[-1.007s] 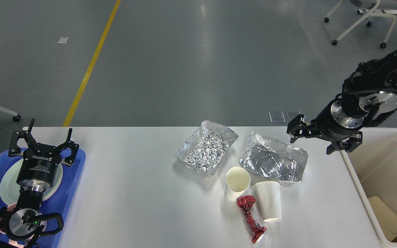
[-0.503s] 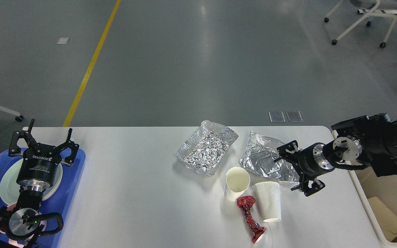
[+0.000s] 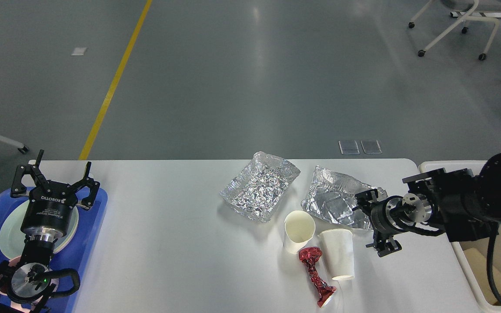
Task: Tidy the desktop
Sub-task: 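Grasp the edge of the foil tray with the right gripper, then lift the foil tray and carry it over the white bin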
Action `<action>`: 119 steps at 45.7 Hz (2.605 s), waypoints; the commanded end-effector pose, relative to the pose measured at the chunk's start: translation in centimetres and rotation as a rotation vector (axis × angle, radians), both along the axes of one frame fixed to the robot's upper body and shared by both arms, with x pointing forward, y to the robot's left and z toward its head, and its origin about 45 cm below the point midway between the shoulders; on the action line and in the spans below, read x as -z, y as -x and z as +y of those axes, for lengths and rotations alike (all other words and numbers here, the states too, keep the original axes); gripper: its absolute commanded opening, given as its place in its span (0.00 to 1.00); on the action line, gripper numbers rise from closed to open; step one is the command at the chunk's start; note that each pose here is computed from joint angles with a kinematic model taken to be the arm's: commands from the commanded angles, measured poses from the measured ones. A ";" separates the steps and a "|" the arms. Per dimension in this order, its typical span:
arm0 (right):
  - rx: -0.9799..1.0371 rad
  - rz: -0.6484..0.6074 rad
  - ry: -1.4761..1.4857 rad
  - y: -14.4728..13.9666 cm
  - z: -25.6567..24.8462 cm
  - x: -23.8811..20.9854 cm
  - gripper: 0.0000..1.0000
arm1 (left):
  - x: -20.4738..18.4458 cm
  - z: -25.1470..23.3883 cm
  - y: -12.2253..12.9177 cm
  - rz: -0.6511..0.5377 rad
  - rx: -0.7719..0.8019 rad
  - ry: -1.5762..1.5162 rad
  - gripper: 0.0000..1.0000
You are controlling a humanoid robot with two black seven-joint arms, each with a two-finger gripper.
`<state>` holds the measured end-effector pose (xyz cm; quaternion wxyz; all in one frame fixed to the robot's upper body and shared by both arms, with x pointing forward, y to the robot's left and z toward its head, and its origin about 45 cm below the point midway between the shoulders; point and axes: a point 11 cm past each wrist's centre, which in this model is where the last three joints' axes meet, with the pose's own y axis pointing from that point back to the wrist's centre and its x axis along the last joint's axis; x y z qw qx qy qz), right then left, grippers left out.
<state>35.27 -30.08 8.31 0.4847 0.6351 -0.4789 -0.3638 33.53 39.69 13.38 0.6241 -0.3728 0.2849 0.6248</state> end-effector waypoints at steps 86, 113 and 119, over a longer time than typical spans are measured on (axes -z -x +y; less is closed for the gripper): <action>-0.020 -0.103 0.141 -2.6 -2.9 -8.5 0.00 | 0.0 0.0 0.0 0.000 0.000 0.000 0.96; -0.893 0.072 0.283 3.6 -2.0 -21.9 0.00 | 0.0 0.0 0.0 0.000 0.000 0.000 0.96; -1.020 0.097 0.243 5.2 -0.7 -23.1 0.00 | 0.0 0.0 0.0 0.000 -0.001 0.001 0.96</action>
